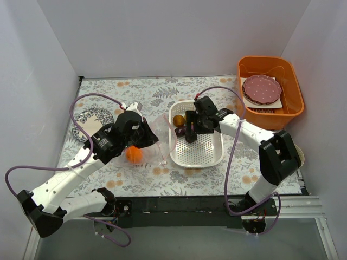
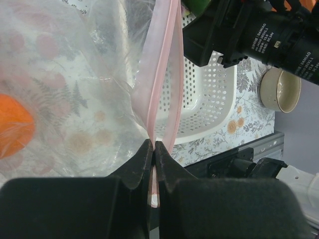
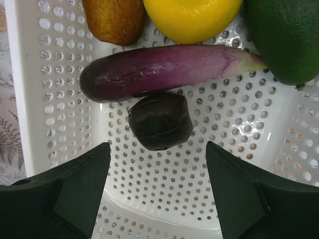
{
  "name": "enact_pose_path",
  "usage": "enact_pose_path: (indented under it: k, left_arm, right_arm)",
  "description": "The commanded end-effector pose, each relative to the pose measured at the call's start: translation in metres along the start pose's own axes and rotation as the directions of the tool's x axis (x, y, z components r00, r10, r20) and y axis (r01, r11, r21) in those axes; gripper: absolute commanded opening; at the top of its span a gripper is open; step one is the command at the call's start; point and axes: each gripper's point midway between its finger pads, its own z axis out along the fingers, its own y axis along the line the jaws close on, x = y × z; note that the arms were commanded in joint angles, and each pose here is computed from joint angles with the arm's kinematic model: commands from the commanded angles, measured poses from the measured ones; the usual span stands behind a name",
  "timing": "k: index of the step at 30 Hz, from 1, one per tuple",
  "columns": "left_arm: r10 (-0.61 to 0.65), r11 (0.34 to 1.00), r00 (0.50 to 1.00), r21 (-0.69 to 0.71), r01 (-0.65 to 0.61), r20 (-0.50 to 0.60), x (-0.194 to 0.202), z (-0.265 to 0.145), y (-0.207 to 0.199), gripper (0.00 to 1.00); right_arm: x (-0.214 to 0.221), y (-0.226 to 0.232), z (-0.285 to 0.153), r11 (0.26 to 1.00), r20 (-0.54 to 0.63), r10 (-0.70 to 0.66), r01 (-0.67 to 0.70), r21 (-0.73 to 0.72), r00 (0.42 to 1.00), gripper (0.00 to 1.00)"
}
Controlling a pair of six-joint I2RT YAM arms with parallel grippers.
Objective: Place the food in the zip-top bag and seal the zipper
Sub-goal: Place the fake fruit in the zipper food storage bag, then pick up the fake fruit from the bin.
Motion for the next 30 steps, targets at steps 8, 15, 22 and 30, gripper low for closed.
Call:
enact_pose_path:
  k: [8, 15, 22, 30]
  left_arm:
    - [0.013, 1.000, 1.000, -0.017, -0.012, 0.021, -0.004, 0.004, 0.002, 0.00]
    - [0.026, 1.000, 1.000, -0.016, -0.025, 0.017, -0.007, 0.008, -0.002, 0.00]
    - [0.025, 1.000, 0.999, -0.015, -0.024, 0.027, -0.009, 0.005, -0.001, 0.00]
    - [0.024, 1.000, 0.999, -0.007, -0.024, 0.043, -0.013, 0.003, -0.004, 0.00]
  right_arm:
    - [0.007, 0.019, 0.016, 0.991, -0.052, -0.048, 0.041, -0.124, 0.998, 0.83]
    - [-0.005, 0.008, 0.023, 0.999, -0.021, -0.038, 0.037, -0.033, 0.999, 0.83]
    - [0.000, -0.007, 0.032, 0.997, -0.056, -0.053, 0.055, 0.046, 0.997, 0.78]
    - [0.013, 0.004, 0.036, 0.997, -0.084, -0.066, 0.063, -0.040, 0.994, 0.66]
